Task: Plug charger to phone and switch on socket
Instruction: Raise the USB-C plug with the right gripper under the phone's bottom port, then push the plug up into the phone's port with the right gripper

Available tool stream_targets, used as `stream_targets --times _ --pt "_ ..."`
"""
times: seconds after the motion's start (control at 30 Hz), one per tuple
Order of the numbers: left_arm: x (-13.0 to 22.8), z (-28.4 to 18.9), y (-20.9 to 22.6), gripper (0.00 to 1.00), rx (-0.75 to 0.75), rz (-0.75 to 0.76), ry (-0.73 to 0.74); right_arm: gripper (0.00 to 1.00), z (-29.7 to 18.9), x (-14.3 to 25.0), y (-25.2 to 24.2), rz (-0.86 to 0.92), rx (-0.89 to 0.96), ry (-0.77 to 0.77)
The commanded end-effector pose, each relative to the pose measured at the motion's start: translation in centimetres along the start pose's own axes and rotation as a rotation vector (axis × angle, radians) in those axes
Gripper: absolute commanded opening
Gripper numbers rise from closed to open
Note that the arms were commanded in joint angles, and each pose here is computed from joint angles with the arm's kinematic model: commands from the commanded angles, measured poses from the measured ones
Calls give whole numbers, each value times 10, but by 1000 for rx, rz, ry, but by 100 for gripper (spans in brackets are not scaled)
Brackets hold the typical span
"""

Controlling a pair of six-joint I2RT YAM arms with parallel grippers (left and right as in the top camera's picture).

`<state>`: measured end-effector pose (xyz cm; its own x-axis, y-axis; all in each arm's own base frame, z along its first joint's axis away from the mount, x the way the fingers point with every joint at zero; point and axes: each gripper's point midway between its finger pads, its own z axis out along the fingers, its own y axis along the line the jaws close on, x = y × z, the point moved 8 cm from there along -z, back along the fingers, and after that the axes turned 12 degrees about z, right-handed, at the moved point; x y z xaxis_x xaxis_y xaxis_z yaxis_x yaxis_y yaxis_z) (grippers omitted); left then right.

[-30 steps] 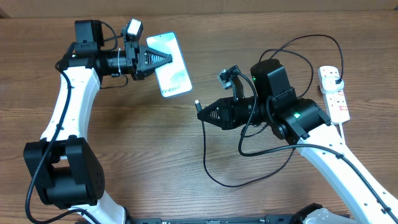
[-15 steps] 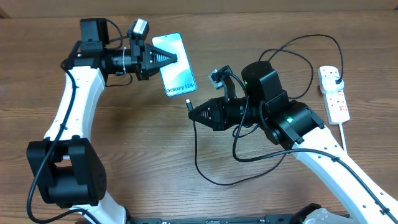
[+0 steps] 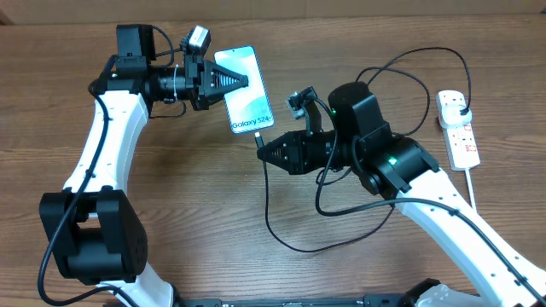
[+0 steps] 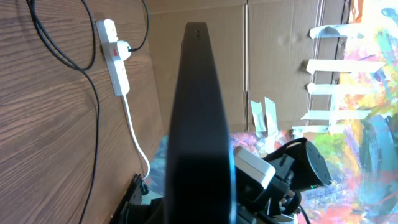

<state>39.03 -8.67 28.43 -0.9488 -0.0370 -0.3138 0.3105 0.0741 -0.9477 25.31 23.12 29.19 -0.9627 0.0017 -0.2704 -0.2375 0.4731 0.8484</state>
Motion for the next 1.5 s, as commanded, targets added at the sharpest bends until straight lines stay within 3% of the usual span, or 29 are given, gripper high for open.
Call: stream_targets --times 0.0,1.47 --pt "2 3 -6 4 43 34 21 4 4 -2 2 10 -17 8" --pt "2 5 -11 4 85 60 39 4 4 -10 2 51 -21 -38"
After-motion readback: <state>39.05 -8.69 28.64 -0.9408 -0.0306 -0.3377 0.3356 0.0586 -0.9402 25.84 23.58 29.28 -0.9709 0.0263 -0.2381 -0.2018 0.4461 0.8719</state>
